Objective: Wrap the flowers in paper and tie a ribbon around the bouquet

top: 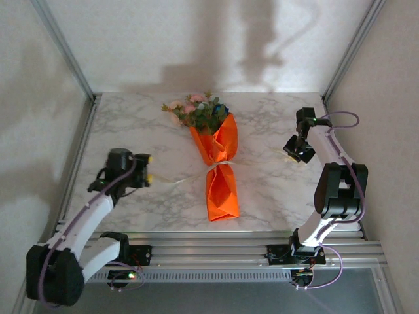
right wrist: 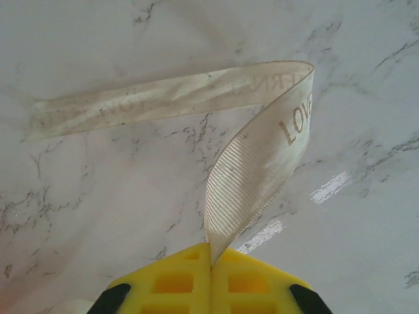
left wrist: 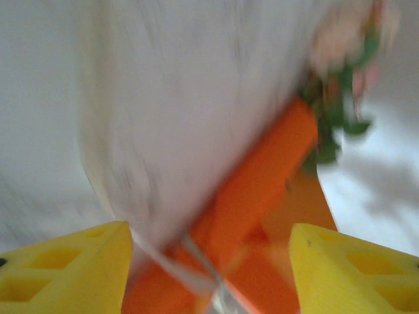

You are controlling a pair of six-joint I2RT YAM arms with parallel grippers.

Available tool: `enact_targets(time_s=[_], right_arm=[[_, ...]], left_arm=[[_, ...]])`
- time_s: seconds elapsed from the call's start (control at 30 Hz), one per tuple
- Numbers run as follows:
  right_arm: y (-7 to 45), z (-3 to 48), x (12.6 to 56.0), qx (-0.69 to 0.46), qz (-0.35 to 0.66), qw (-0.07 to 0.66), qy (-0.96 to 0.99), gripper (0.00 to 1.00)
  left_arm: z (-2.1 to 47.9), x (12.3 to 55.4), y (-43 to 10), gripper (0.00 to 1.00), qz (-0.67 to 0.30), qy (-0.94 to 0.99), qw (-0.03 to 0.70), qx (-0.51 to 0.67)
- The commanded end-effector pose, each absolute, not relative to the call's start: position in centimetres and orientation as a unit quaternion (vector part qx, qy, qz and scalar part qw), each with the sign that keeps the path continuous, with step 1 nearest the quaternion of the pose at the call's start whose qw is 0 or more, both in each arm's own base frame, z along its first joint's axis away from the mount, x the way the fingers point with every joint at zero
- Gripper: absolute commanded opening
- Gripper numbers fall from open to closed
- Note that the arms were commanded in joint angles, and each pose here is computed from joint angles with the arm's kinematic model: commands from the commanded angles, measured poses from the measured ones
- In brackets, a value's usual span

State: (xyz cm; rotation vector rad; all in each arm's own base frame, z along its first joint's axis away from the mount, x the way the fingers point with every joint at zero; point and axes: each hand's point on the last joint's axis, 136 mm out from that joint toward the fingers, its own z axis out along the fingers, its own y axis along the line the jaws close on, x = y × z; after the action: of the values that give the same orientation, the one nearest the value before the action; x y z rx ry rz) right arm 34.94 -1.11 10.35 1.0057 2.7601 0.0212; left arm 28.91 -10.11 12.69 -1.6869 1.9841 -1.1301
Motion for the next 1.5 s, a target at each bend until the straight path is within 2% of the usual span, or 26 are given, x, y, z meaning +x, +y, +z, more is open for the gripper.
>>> enact_targets(time_s=[0.0, 0.1, 0.27, 0.3, 0.4, 0.47, 0.53, 0.63, 0.73, 0.87, 1.1, 1.17, 1.2, 1.23, 1.27, 1.3, 1.47], right_arm=[[-0.5, 10.3, 34.4, 0.355, 0.023, 0.091, 0.930, 0.00], [0.0, 9.8, 34.5, 0.363, 0.035, 0.083, 0.928, 0.00], [0.3, 9.2, 34.1, 0.377, 0.044, 0.069, 0.923, 0.00], [0.4, 9.0, 33.9, 0.382, 0.048, 0.063, 0.921, 0.03], [2.0, 9.2, 33.6, 0.410, 0.093, 0.065, 0.905, 0.36], [4.5, 9.6, 33.1, 0.432, 0.140, 0.069, 0.888, 0.50], [7.8, 9.6, 32.7, 0.461, 0.195, 0.056, 0.864, 0.56], [12.2, 9.0, 32.4, 0.509, 0.250, 0.040, 0.823, 0.71], [15.0, 7.8, 33.2, 0.573, 0.294, 0.026, 0.765, 0.77], [17.5, 5.8, 34.3, 0.610, 0.303, -0.015, 0.732, 0.74], [19.9, 3.6, 36.1, 0.630, 0.307, -0.030, 0.712, 0.63], [20.2, 2.7, 36.4, 0.640, 0.313, -0.031, 0.701, 0.52], [20.2, 2.4, 36.7, 0.642, 0.317, -0.029, 0.698, 0.44], [20.2, 2.3, 36.9, 0.642, 0.319, -0.025, 0.697, 0.27], [20.0, 2.3, 37.0, 0.645, 0.316, -0.021, 0.696, 0.05], [19.5, 2.5, 37.0, 0.646, 0.308, -0.014, 0.699, 0.00], [14.6, 4.6, 36.7, 0.612, 0.258, 0.053, 0.746, 0.00]], left_arm=[[9.9, 27.9, -15.4, 0.66, -0.429, 0.628, 0.069, -0.646], [9.2, 29.2, -19.7, 0.66, -0.464, 0.609, 0.037, -0.642], [7.7, 33.2, -23.7, 0.68, -0.462, 0.629, 0.025, -0.625], [7.0, 33.6, -24.2, 0.68, -0.456, 0.630, 0.019, -0.628], [5.8, 34.5, -24.4, 0.67, -0.451, 0.618, 0.024, -0.644], [5.6, 34.8, -24.2, 0.66, -0.443, 0.618, 0.033, -0.649], [5.3, 34.8, -24.4, 0.62, -0.440, 0.619, 0.033, -0.649], [5.0, 34.7, -24.6, 0.49, -0.441, 0.624, 0.028, -0.645], [5.0, 34.7, -24.7, 0.41, -0.440, 0.629, 0.027, -0.641], [4.7, 34.6, -24.7, 0.37, -0.438, 0.629, 0.025, -0.642], [4.5, 35.0, -25.4, 0.33, -0.446, 0.631, 0.017, -0.635], [4.6, 35.1, -25.5, 0.28, -0.448, 0.633, 0.019, -0.631], [4.7, 35.2, -25.4, 0.21, -0.448, 0.634, 0.022, -0.630], [4.9, 35.2, -25.3, 0.09, -0.448, 0.635, 0.024, -0.629], [5.0, 35.3, -24.9, 0.00, -0.449, 0.636, 0.029, -0.627], [5.2, 35.4, -24.5, 0.00, -0.447, 0.640, 0.038, -0.624], [6.3, 35.5, -21.1, 0.00, -0.439, 0.650, 0.072, -0.617]])
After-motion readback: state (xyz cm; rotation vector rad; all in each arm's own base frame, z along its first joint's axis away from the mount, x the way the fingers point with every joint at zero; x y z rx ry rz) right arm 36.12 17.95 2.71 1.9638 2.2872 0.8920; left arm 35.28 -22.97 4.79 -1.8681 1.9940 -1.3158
